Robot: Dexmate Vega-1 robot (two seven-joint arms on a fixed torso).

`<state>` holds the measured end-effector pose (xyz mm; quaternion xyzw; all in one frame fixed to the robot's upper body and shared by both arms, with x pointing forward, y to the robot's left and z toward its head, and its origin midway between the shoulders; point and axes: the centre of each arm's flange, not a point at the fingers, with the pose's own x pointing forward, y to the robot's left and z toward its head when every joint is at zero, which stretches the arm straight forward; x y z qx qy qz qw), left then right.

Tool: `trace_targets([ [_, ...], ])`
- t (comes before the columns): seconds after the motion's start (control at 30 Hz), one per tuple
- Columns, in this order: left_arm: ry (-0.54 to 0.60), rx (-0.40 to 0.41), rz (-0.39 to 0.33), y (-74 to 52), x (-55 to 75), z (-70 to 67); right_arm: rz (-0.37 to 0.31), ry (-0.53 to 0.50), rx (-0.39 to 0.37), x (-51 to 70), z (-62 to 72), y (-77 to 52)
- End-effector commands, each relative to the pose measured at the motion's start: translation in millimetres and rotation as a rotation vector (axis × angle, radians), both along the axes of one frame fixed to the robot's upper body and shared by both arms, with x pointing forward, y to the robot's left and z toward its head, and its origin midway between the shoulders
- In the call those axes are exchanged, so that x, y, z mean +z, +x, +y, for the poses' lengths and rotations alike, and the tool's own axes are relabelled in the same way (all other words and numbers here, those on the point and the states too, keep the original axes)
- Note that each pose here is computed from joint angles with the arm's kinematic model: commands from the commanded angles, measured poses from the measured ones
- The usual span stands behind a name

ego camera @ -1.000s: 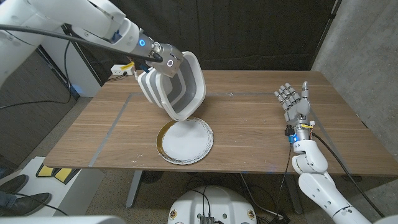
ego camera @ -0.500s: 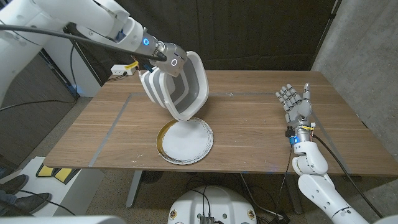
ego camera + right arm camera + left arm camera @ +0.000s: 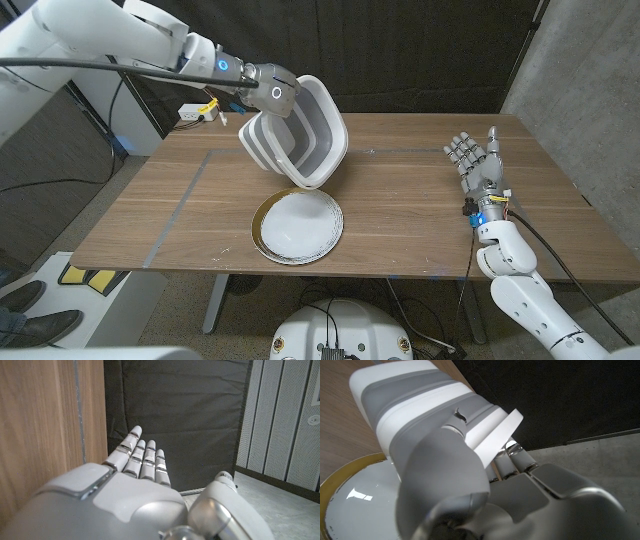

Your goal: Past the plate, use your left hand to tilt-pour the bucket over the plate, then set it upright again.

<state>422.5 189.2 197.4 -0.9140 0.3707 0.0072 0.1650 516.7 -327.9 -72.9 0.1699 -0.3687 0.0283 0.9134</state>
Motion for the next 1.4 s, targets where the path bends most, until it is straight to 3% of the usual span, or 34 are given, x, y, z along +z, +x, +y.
trace_targets([
  [0.03, -0.236, -0.124, -0.002, 7.5, 11.2, 13.0, 0.058, -0.047, -0.011, 21.5, 2.2, -18.0],
  [0.37, -0.374, -0.240, 0.022, 29.3, 0.3, 25.6, 0.085, -0.063, -0.022, 32.6, 3.0, -37.7],
  [0.8, -0.541, -0.480, -0.017, 47.7, -8.8, 27.5, 0.120, -0.100, 0.002, 50.2, 10.2, -41.2],
  [1.1, -0.698, -0.599, -0.016, 56.0, -14.9, 26.9, 0.126, -0.117, 0.012, 54.1, 7.7, -39.2],
  [1.23, -0.764, -0.619, -0.008, 59.4, -23.0, 27.8, 0.131, -0.120, 0.012, 53.0, 6.7, -39.5],
  [1.4, -0.841, -0.543, 0.013, 64.6, -26.5, 27.0, 0.130, -0.124, 0.012, 53.6, 8.5, -40.6],
])
